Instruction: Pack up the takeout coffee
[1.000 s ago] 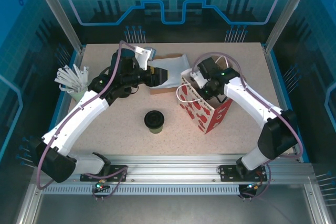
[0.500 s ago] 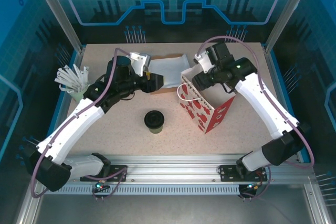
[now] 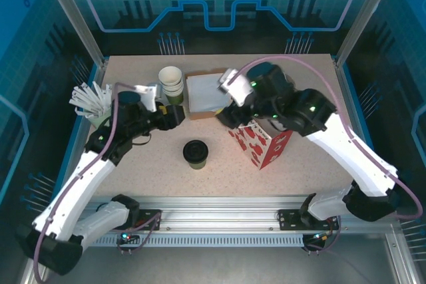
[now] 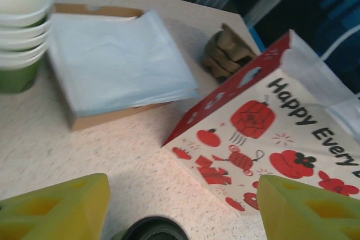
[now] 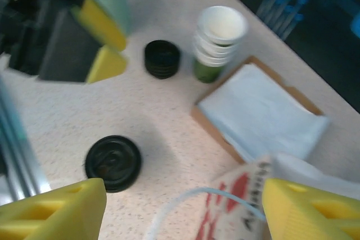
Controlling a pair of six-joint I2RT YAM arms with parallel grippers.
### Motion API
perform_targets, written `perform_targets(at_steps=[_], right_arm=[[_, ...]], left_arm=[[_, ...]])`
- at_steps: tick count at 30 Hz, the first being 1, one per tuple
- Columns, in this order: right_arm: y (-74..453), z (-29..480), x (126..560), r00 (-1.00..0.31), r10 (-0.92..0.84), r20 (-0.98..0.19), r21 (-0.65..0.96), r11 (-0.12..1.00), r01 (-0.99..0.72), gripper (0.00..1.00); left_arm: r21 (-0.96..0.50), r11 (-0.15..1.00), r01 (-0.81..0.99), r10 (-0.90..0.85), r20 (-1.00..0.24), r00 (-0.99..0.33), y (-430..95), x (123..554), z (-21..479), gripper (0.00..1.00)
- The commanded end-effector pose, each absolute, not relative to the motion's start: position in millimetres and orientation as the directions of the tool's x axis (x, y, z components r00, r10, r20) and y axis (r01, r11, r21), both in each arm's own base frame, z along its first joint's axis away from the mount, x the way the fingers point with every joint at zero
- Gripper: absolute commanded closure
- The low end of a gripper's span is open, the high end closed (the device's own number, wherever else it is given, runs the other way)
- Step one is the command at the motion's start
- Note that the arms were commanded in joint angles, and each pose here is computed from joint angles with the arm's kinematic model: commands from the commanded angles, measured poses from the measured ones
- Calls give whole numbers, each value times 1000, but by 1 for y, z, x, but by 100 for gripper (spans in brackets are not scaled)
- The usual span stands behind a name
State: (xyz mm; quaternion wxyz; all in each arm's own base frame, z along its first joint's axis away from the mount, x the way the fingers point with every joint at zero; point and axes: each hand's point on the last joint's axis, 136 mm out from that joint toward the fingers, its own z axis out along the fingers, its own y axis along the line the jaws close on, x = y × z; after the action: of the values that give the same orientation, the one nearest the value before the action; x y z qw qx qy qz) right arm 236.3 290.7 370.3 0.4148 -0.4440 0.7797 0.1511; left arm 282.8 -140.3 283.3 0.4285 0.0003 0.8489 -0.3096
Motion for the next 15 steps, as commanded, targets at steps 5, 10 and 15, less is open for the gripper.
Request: perform_targets(at_steps=[5,10,15], right_arm=[[365,289,210,-249,-735,-631,-83,383,-920,23],[375,226,209,-298,-840,-454,-48,357,-933,17],[376,188,215,-317,-889,-329,-50,352,-935,11]], left_arm=[[-582,813,23,-400,-587,-704,-85,247,243,21],[-595,801,-62,-440,-515,-736,-66,237,222,19],[-577,811,-92,-434,-491,-756,-59,234,203,17]])
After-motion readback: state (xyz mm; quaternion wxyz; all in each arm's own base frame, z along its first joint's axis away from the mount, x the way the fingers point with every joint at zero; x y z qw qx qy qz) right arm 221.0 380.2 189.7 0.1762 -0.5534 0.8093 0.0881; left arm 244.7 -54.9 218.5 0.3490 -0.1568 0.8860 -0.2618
